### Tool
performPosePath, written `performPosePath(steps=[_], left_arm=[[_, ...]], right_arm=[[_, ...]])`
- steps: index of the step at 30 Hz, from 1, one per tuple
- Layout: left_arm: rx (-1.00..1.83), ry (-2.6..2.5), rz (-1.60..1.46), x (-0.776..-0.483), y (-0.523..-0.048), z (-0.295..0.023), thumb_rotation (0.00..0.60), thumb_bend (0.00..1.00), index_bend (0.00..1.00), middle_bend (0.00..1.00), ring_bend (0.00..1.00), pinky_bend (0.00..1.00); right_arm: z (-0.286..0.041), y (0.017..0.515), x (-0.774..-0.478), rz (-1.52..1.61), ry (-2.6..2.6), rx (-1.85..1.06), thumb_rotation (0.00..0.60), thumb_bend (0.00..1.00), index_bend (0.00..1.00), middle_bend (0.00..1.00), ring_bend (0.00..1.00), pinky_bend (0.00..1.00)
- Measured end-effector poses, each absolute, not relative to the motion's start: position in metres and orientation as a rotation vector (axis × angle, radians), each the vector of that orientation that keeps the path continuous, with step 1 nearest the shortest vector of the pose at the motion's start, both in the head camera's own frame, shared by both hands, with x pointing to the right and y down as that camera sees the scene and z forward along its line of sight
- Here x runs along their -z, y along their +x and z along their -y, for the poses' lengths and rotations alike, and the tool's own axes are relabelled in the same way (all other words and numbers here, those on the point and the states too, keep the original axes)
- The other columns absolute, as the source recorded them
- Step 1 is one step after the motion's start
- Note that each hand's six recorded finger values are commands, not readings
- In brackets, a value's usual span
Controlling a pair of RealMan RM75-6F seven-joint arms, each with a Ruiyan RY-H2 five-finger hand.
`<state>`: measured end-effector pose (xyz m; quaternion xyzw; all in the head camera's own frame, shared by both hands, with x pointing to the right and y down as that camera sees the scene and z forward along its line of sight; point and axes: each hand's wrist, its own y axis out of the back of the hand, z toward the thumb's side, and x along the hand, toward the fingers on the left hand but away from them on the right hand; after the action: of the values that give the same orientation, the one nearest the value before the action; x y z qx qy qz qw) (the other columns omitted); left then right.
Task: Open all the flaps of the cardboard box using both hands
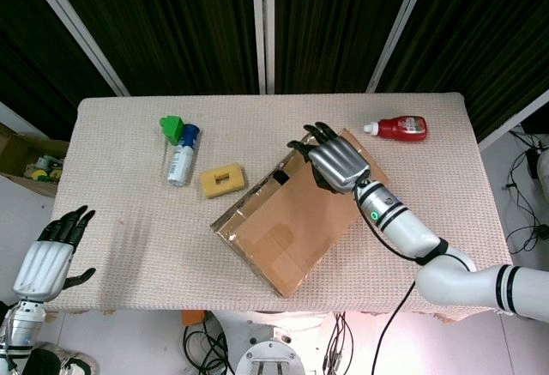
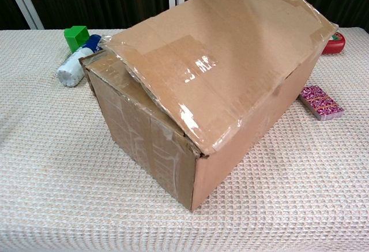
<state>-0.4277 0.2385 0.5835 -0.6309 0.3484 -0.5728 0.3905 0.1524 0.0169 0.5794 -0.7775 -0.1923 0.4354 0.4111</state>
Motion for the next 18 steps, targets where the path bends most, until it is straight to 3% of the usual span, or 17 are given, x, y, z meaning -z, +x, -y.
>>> performPosePath(steps=[18], left_arm=[[1.450,-1.604,-0.868,-0.583,-0.421,-0.237,0.600,0.12,0.04,0.05,0.09,0.20]], right_arm=[[-0.031,0.167,-0.517,0.547,-1.983,-1.013,0.581,0.91,0.15,0.56,0.08,0.00]])
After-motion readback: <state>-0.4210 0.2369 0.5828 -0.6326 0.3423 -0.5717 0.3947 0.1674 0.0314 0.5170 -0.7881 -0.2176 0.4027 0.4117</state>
